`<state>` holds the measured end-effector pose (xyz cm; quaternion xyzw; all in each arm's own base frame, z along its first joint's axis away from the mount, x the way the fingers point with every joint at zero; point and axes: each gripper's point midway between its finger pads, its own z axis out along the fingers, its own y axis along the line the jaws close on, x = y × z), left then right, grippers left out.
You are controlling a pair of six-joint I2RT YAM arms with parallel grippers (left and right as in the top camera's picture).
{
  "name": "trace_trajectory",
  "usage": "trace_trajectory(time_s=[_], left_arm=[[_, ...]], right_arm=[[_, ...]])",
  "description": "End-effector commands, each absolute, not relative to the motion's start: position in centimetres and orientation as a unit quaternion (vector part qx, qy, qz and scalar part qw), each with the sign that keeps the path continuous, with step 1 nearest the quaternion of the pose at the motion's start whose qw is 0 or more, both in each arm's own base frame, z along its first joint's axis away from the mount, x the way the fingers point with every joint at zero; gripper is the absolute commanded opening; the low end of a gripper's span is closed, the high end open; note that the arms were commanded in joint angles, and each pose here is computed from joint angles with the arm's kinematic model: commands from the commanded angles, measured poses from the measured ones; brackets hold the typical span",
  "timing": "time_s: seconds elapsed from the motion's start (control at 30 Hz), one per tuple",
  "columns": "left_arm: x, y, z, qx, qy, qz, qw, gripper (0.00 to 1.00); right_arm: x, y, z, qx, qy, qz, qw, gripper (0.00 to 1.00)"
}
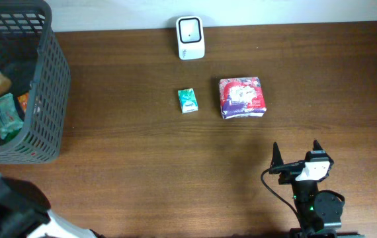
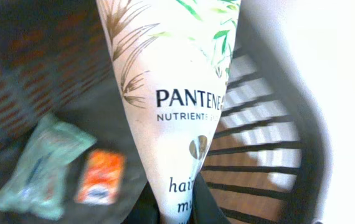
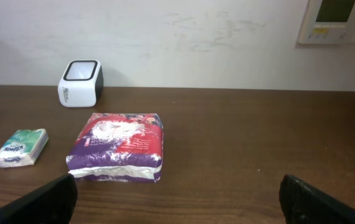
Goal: Scan the item barcode
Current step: 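Place the white Pantene tube between the tissue and purple pack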
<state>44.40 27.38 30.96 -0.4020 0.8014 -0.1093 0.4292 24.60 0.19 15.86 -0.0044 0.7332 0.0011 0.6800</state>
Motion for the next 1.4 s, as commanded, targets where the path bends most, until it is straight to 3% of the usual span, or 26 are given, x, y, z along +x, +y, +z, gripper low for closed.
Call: trace_trajectory(time_s=[0.0, 0.13, 0.27, 0.4, 0.6, 0.77, 0.87, 0.93, 1.03, 1.13, 1.17, 1.23, 1.37], left_arm=[[45.1, 19.6, 40.8, -0.277, 0.773, -0.247, 0.514, 0.00], [46.6, 9.6, 42.3, -0.195, 0.776, -0.383, 0.462, 0.00], [47.9, -6.0, 41.1, -0.093, 0.812, -0.417, 0.398, 0.00], [47.4, -14.4, 30.5, -0.125, 0.913, -0.226, 0.316, 0.00], [42.6, -29.9, 11.2, 0.004, 0.980, -0.170, 0.106, 0.00], [41.2, -33.2, 5.1, 0.034, 0.986, -0.146, 0.075, 0.00], [41.4, -33.7, 5.2, 0.038, 0.984, -0.151, 0.083, 0.23], [42.0, -33.6, 5.5, 0.035, 0.983, -0.156, 0.091, 0.33], [43.1, -32.9, 7.4, 0.024, 0.981, -0.162, 0.100, 0.34], [45.0, -29.2, 15.9, 0.028, 0.977, -0.165, 0.134, 0.41], [45.2, -27.4, 18.7, 0.014, 0.975, -0.166, 0.143, 0.51], [44.9, -24.1, 22.8, 0.001, 0.973, -0.165, 0.160, 0.99], [42.8, -11.3, 33.7, -0.055, 0.954, -0.147, 0.254, 1.00]], right_arm=[[24.6, 0.2, 15.5, -0.007, 0.735, -0.001, 0.678, 0.99], [24.6, 0.2, 15.5, -0.007, 0.735, -0.001, 0.678, 0.98], [24.6, 0.2, 15.5, -0.007, 0.735, -0.001, 0.678, 0.99], [24.6, 0.2, 15.5, -0.007, 0.735, -0.001, 0.678, 0.99], [24.6, 0.2, 15.5, -0.007, 0.735, -0.001, 0.678, 0.99], [24.6, 0.2, 15.5, -0.007, 0.735, -0.001, 0.678, 0.99], [24.6, 0.2, 15.5, -0.007, 0.735, -0.001, 0.678, 0.99], [24.6, 0.2, 15.5, -0.007, 0.735, -0.001, 0.678, 0.98], [24.6, 0.2, 15.5, -0.007, 0.735, -0.001, 0.678, 0.99], [24.6, 0.2, 15.5, -0.007, 0.735, -0.001, 0.678, 0.99], [24.6, 0.2, 15.5, -0.007, 0.735, -0.001, 0.678, 0.99], [24.6, 0.2, 15.5, -0.007, 0.735, -0.001, 0.678, 0.99], [24.6, 0.2, 15.5, -0.007, 0.735, -0.001, 0.678, 0.99]])
